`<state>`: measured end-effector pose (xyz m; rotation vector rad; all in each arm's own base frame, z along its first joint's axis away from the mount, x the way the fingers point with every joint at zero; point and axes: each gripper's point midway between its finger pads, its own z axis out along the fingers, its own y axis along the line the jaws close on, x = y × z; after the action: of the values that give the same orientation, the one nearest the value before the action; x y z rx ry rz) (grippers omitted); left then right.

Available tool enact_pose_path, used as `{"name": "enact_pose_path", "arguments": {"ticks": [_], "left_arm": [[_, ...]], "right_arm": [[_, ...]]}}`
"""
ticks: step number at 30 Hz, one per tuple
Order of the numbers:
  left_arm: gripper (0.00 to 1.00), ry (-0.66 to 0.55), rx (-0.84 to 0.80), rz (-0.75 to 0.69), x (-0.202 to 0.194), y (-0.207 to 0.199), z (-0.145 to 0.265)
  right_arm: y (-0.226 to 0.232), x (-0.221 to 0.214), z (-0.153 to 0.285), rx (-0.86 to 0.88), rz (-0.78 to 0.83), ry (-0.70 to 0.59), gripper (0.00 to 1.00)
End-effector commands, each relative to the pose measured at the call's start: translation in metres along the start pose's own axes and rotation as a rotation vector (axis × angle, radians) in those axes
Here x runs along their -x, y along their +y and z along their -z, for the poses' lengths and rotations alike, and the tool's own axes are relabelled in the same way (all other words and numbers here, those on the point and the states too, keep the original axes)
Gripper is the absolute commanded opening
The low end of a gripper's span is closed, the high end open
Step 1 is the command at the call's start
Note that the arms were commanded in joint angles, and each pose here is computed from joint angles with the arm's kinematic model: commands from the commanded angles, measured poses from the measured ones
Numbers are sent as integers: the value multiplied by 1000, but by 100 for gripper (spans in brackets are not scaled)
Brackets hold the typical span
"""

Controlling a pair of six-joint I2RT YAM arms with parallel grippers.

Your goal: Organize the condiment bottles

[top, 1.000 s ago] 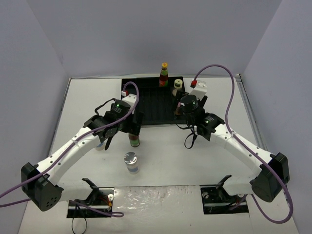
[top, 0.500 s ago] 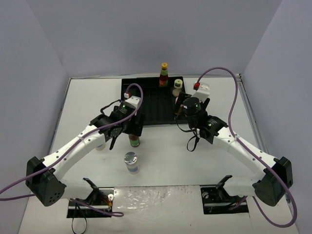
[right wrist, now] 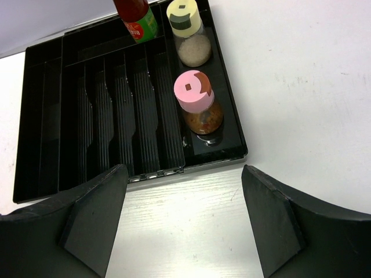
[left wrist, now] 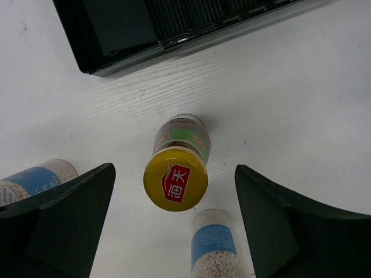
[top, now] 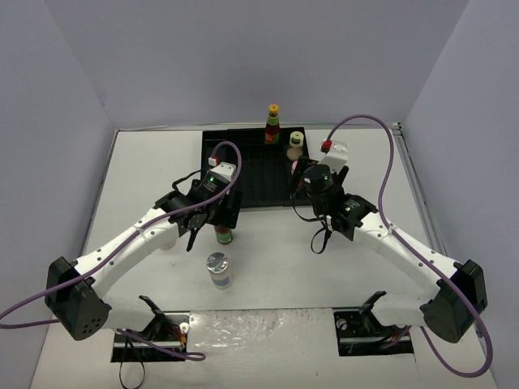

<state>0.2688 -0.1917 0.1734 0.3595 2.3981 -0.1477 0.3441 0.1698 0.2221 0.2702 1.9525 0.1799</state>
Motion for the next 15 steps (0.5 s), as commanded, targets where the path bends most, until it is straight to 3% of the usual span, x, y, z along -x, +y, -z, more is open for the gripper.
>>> {"name": "enact_pose_path", "arguments": {"ticks": [1,8,15], "left_arm": [[80,-60,6,32,21,-2,9],[72,-48,9,30,19,-3,7],[56,-36,17,27,19,-3,5]], "right_arm": [[3,20,8,8,-57,-71,76],[0,17,7,0,-53,-69,76],[-2,15,8,0,-50,-65,76]]}}
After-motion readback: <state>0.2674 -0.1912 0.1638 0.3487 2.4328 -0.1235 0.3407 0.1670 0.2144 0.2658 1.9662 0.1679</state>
